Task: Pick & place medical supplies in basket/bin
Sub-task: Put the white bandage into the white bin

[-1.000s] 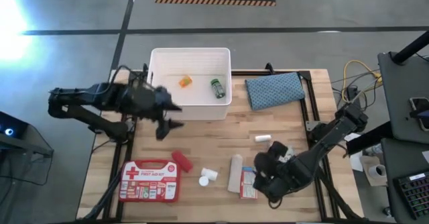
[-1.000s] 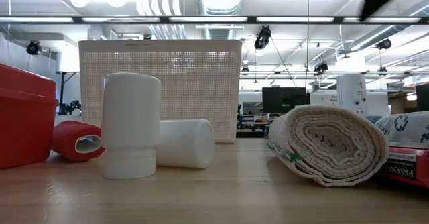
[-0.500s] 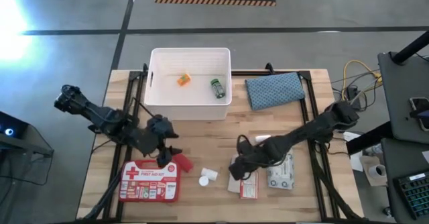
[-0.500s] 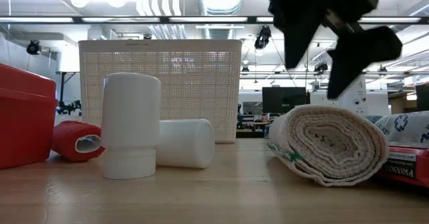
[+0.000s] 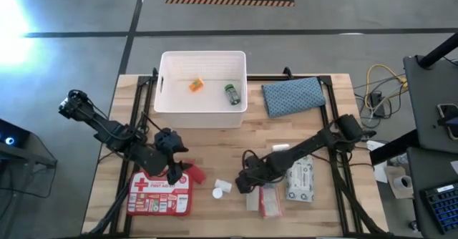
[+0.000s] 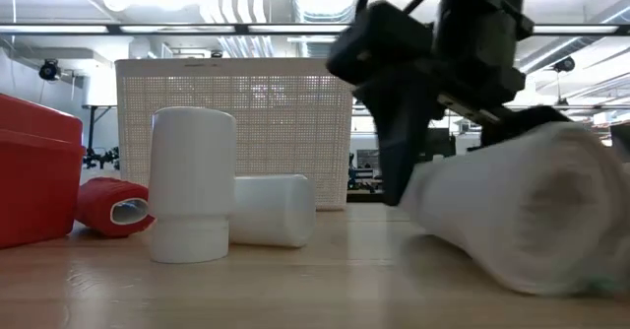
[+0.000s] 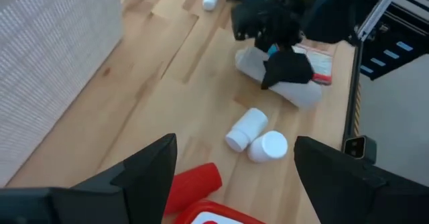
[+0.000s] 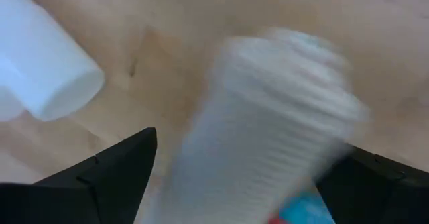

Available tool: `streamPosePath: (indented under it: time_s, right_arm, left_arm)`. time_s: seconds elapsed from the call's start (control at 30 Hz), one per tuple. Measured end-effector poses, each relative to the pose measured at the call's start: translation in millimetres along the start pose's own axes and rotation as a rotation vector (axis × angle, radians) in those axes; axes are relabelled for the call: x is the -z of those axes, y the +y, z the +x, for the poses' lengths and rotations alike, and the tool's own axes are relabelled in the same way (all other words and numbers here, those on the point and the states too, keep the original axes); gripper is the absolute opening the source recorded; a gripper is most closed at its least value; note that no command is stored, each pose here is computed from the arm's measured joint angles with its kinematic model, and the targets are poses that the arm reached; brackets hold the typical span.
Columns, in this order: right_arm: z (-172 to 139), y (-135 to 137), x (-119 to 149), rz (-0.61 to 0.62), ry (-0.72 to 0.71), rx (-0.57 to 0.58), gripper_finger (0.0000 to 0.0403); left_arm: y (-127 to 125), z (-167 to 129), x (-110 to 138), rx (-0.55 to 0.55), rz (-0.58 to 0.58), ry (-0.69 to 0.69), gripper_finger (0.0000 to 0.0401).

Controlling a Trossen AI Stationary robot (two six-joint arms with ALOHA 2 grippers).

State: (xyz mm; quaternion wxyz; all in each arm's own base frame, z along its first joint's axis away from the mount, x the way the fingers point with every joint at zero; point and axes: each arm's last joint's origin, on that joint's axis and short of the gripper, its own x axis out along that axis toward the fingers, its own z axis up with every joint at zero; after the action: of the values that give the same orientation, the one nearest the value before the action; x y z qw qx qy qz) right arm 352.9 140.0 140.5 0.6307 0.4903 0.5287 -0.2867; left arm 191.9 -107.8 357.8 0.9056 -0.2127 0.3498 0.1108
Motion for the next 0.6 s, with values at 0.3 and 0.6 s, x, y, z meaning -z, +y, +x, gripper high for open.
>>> streamPosePath:
  time_s: [0.3,0.6]
  right_arm:
    - [2.1,18.2,-10.4,-0.141,-0.032,0.087,0.0315]
    - [-46.1,33.6,-40.2,-0.275,-0.133,-0.016,0.0112]
  left_arm:
    - [1.5,2.5,2.7,-0.01,0.012,0.007,0.0279]
    - [2.9,5.5,5.9,-0.022,0.02,0.013,0.0279]
